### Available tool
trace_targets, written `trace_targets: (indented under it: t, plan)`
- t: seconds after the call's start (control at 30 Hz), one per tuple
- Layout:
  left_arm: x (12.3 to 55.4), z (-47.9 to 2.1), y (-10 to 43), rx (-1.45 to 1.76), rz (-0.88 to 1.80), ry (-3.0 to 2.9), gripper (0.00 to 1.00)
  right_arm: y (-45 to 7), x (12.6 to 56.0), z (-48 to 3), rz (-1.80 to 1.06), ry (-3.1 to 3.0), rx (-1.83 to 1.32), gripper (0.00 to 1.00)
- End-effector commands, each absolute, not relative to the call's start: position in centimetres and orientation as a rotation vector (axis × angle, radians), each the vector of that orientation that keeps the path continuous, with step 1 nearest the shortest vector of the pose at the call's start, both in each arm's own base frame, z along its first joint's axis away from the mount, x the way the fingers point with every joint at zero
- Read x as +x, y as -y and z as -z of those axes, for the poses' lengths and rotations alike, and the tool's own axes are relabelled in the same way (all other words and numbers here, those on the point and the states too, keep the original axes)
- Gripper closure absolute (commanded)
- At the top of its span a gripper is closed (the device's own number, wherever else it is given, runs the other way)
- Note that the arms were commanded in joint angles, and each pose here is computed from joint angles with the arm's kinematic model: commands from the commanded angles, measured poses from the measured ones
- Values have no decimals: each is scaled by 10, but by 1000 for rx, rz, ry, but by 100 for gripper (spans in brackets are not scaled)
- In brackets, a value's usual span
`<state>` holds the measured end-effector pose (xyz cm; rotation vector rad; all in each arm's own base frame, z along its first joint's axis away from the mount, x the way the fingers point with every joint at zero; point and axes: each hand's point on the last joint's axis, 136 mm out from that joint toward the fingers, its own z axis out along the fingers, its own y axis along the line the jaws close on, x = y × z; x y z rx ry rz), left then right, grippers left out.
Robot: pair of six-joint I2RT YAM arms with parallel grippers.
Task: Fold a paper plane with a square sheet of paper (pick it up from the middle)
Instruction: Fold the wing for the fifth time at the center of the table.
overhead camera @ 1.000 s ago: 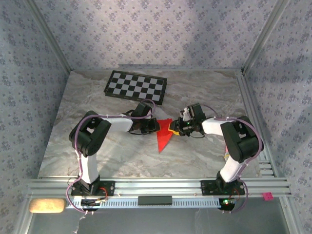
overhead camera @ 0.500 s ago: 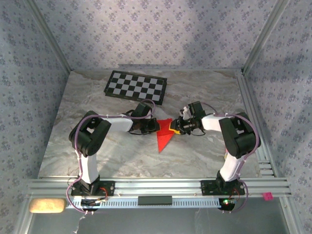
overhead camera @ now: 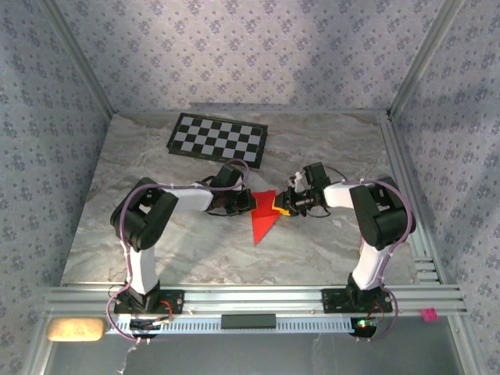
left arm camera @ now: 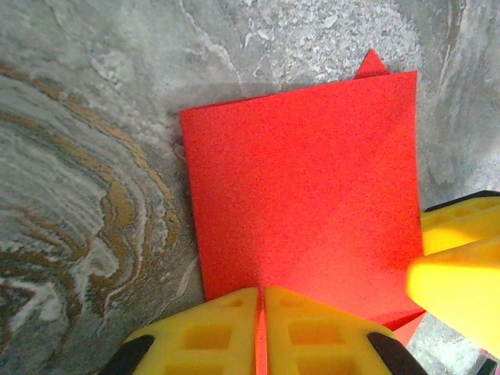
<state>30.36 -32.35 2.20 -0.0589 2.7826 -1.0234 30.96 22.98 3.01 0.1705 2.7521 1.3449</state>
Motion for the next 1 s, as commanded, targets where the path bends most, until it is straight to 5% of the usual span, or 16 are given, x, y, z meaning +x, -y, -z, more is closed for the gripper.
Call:
trace_targets:
  t: [0.0,0.43,0.97]
  plan:
    - [285,-10,316,-42,979,-2858,87,-234,314,-32,-1386,-2738,123,76]
    - [286,-15,317,-29,994,-2839,86,-235,315,-30,-1395,-2749,132,89]
    - [288,-85,320,157,969,-2609,62,-213,324,-47,-1267,-2633,467,100]
